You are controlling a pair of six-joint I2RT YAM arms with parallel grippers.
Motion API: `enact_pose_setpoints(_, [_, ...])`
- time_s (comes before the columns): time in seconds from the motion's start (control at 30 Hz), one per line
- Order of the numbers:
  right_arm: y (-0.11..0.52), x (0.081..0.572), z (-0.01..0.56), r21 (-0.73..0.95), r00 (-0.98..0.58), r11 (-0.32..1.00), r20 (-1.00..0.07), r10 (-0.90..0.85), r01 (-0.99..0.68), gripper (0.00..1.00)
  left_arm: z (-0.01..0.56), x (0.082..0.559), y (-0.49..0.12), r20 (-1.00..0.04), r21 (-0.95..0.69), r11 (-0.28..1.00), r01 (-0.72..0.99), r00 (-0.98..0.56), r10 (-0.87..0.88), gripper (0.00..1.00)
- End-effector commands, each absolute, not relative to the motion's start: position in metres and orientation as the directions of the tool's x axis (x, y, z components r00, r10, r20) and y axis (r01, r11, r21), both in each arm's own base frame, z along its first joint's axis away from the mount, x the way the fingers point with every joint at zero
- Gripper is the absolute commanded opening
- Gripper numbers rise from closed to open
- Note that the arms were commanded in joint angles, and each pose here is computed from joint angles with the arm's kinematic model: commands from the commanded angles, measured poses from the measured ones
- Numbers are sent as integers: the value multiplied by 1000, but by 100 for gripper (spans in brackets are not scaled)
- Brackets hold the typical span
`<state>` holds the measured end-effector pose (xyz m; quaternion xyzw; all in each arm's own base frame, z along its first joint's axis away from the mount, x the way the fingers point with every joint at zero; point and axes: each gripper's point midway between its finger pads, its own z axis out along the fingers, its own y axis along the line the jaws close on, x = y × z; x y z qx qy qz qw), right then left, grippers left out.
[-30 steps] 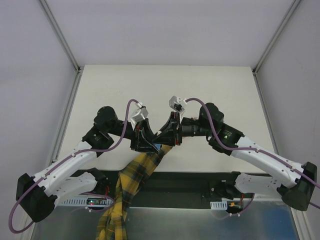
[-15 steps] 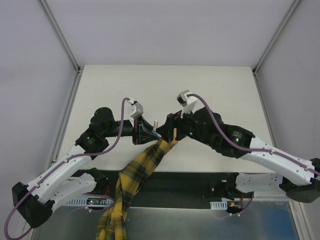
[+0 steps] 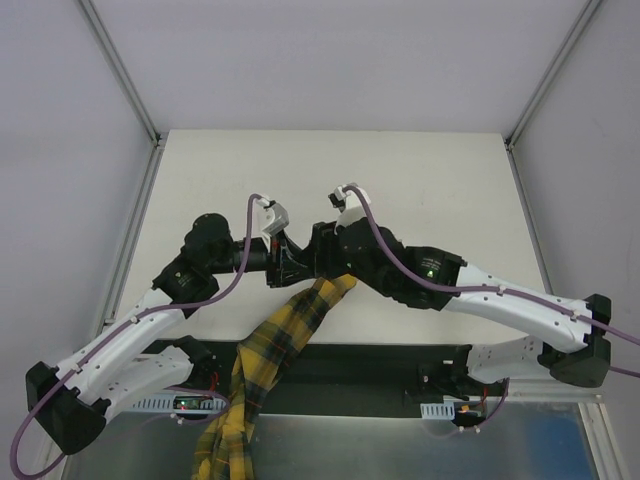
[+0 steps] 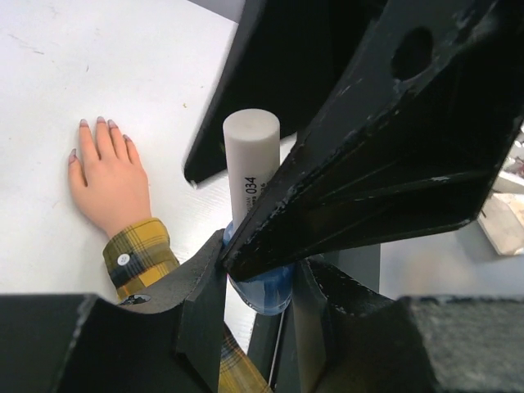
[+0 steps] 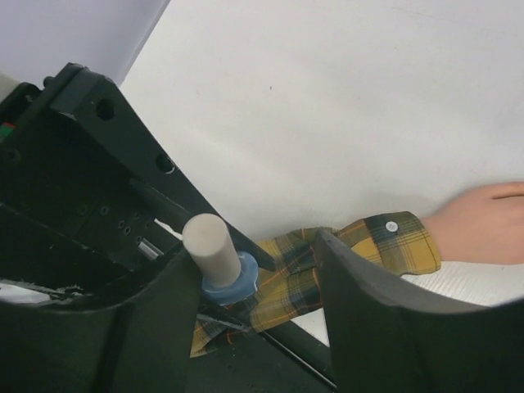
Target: Paint the nails
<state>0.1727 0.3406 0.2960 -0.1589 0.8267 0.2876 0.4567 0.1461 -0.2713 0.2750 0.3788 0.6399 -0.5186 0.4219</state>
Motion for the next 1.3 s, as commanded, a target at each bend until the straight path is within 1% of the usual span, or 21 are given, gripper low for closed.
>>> enact_pose_setpoints(0.0, [342,179,305,366,-523,798,-849,76,-479,46,302,144,-274,-960,-278,133,951,-281,6,0])
enact_pose_setpoints(0.13, [345,176,301,353,-507,774,-861,47,-527,32,303,141,-274,-959,-282,118,952,-285,8,0])
enact_pose_setpoints(0.17, [346,171,303,353,-504,749,-863,30,-561,18,304,141,-275,-958,-284,112,952,-286,10,0])
enact_pose_setpoints(0.23, [350,164,299,324,-477,707,-878,-22,-629,3,306,138,-275,-957,-287,96,953,-289,9,0])
enact_pose_setpoints(0.27, [348,162,301,319,-465,689,-885,-30,-651,1,306,136,-275,-957,-288,84,954,-290,11,0])
enact_pose_setpoints(0.33, [352,152,295,289,-431,622,-898,-88,-728,1,310,131,-276,-958,-284,53,957,-285,7,0])
enact_pose_setpoints(0.4, [353,146,298,284,-400,543,-910,-106,-790,1,314,115,-276,-956,-292,-42,956,-291,19,0])
enact_pose_setpoints(0.43, [360,134,302,307,-388,424,-914,-119,-852,1,316,108,-275,-956,-292,-81,953,-292,18,0])
enact_pose_setpoints(0.47, [361,127,292,326,-396,361,-908,-140,-874,1,327,98,-275,-960,-277,-149,949,-280,-4,0])
enact_pose_setpoints(0.5, [364,121,302,339,-380,279,-918,-109,-898,1,326,82,-271,-960,-277,-238,931,-281,17,0])
enact_pose_setpoints(0.53, [366,101,307,362,-380,141,-916,-127,-921,1,328,75,-269,-960,-273,-280,920,-278,20,0])
enact_pose_setpoints(0.6, [364,97,311,346,-349,47,-931,-105,-937,1,332,63,-264,-965,-252,-350,902,-263,17,0])
enact_pose_setpoints(0.63, [361,91,315,337,-336,11,-936,-102,-942,0,332,62,-264,-965,-253,-359,898,-263,22,0])
enact_pose_setpoints(0.8, [359,93,316,340,-338,1,-935,-103,-940,1,331,61,-264,-963,-261,-369,892,-267,34,0])
enact_pose_setpoints(0.9, [354,96,319,332,-333,27,-939,-83,-943,0,331,66,-265,-967,-247,-342,907,-255,22,0])
enact_pose_setpoints(0.93, [353,101,316,334,-338,62,-938,-73,-940,0,327,68,-266,-960,-275,-323,906,-277,39,0])
enact_pose_setpoints(0.97, [349,102,320,330,-334,76,-941,-54,-941,0,327,73,-268,-964,-260,-293,920,-264,25,0])
enact_pose_setpoints(1.1, [346,109,323,340,-343,150,-939,3,-929,1,327,79,-270,-962,-268,-261,927,-270,27,0])
enact_pose_setpoints(1.2, [351,107,318,335,-341,166,-940,-12,-928,0,327,81,-271,-961,-273,-254,928,-274,31,0])
enact_pose_setpoints(1.23, [352,112,316,336,-346,200,-938,-16,-920,1,327,82,-271,-962,-270,-245,931,-272,27,0])
enact_pose_setpoints(1.27, [353,115,321,345,-355,219,-935,-9,-913,6,325,85,-271,-962,-272,-230,934,-273,30,0])
